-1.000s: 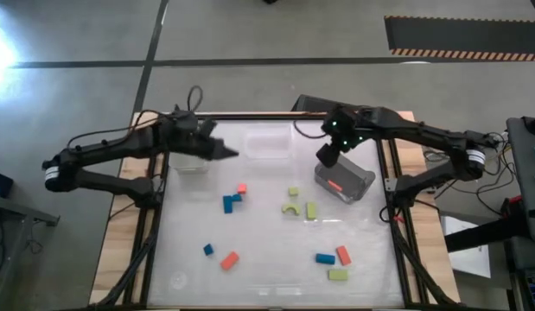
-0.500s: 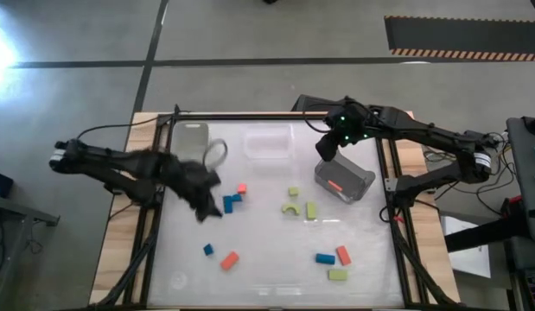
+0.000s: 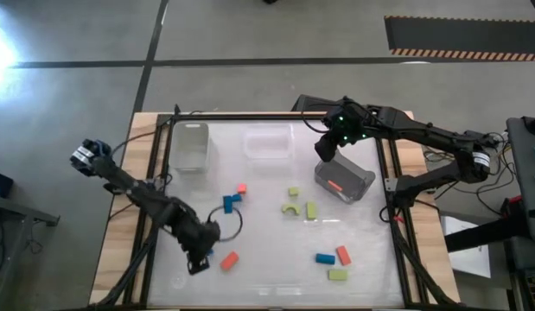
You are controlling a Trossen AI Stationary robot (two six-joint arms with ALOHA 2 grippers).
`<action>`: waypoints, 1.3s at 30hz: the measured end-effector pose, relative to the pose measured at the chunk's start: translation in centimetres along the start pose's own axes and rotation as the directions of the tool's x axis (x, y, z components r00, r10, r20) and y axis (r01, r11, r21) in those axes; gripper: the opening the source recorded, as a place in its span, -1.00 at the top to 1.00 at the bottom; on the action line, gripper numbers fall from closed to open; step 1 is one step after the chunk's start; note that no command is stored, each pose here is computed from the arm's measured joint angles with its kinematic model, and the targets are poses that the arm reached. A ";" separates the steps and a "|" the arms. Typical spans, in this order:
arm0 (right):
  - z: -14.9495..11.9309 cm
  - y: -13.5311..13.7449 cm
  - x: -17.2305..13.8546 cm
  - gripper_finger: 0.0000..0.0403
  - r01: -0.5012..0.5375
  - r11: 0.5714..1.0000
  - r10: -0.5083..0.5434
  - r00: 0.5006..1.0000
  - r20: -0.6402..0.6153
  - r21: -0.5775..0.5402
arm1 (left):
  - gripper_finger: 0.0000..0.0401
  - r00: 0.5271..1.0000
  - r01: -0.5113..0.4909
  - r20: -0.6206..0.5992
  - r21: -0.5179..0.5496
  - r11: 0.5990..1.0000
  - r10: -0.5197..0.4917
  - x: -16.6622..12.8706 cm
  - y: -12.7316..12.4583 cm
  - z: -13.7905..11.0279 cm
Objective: Sort & place blocks by color
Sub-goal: Put the blue block into the gray bin
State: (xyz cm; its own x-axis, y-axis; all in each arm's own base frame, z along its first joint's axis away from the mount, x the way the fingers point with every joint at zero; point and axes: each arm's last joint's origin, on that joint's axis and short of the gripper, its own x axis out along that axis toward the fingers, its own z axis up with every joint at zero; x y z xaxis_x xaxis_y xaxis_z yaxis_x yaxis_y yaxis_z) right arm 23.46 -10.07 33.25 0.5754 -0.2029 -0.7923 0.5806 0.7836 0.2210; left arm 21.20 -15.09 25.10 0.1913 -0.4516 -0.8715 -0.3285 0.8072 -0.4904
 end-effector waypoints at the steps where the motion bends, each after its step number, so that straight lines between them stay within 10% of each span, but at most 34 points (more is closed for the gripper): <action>1: 0.0 0.0 0.0 0.12 0.000 1.000 0.000 1.000 0.000 0.000 | 1.00 1.000 -0.018 -0.006 0.013 1.000 0.018 0.5 -0.2 -0.2; 22: 0.0 0.0 0.0 0.12 0.001 1.000 -0.001 1.000 0.000 0.000 | -0.02 0.953 -0.289 0.135 0.147 0.946 0.270 4.1 1.7 -0.8; 39: 0.0 -0.1 0.0 0.12 0.018 1.000 -0.018 1.000 0.005 0.013 | -0.07 0.956 -0.261 0.157 0.073 0.962 0.248 6.8 4.1 -1.2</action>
State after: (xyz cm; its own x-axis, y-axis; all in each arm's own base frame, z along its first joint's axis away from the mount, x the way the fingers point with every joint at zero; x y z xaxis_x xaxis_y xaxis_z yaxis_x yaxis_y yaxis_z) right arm 23.43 -10.11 33.24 0.5682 -0.2199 -0.7930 0.5979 0.7724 0.2142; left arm 20.00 -15.33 17.11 0.2472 -0.1721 -0.9536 -0.2984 0.9227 -0.2439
